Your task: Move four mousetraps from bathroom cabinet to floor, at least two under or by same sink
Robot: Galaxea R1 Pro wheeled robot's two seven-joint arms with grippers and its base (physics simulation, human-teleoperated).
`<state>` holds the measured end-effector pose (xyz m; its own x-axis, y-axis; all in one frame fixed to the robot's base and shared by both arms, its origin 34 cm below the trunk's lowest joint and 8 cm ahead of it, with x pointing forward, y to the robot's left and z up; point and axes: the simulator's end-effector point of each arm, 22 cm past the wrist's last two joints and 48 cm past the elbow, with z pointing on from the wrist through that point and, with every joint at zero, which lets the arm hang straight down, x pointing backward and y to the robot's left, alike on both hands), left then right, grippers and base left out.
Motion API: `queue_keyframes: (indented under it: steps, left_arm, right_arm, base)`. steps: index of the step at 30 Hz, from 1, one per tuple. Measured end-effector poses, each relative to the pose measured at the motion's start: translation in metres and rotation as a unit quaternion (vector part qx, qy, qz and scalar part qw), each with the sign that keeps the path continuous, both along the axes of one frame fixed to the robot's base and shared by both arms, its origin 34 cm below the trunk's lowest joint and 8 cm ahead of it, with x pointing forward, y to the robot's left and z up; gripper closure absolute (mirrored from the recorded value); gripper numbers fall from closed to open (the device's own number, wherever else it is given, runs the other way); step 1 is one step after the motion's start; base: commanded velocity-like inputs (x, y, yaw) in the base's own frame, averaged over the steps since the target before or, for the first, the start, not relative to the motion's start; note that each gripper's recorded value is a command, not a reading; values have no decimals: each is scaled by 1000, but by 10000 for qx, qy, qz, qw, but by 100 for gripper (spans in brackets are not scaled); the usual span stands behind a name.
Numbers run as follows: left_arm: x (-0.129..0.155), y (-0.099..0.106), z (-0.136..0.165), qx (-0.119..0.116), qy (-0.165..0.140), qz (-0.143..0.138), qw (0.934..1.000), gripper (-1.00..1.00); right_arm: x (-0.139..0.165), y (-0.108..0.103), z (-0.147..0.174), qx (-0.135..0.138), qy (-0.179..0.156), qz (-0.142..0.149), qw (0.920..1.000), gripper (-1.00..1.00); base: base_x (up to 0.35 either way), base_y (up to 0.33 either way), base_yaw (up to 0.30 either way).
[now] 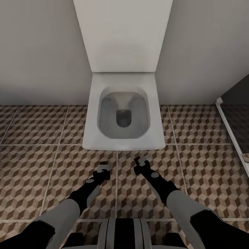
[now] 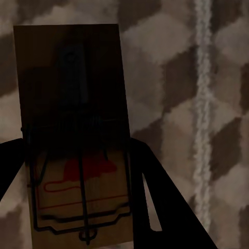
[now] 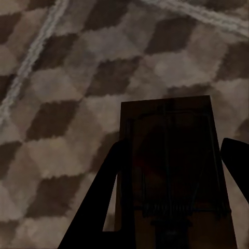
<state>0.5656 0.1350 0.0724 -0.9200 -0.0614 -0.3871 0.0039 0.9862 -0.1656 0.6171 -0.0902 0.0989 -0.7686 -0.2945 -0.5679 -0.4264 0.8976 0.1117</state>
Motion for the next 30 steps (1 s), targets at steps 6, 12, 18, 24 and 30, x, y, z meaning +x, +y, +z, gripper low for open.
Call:
queue_keyframes:
  steps: [6,12,18,24,30]
  left_arm:
    - [0,0,0,0,0,-2,10000,100]
    - [0,0,0,15,-3,-3,10000,-100]
    - [0,0,0,15,0,-3,10000,-100]
    - [0,1,0,15,0,-3,10000,-100]
    - [0,0,0,15,0,-3,10000,-100]
  right_arm:
    - [0,0,0,0,3,-4,10000,100]
    - [0,0,0,2,3,-6,10000,100]
    - [0,0,0,1,3,-1,10000,100]
    - [0,0,0,0,3,-1,10000,100]
    - [0,0,0,-3,7,-11,10000,100]
  base:
    - [0,0,0]
    - [0,0,0]
    - [0,0,0]
    - [0,0,0]
    - [0,0,0]
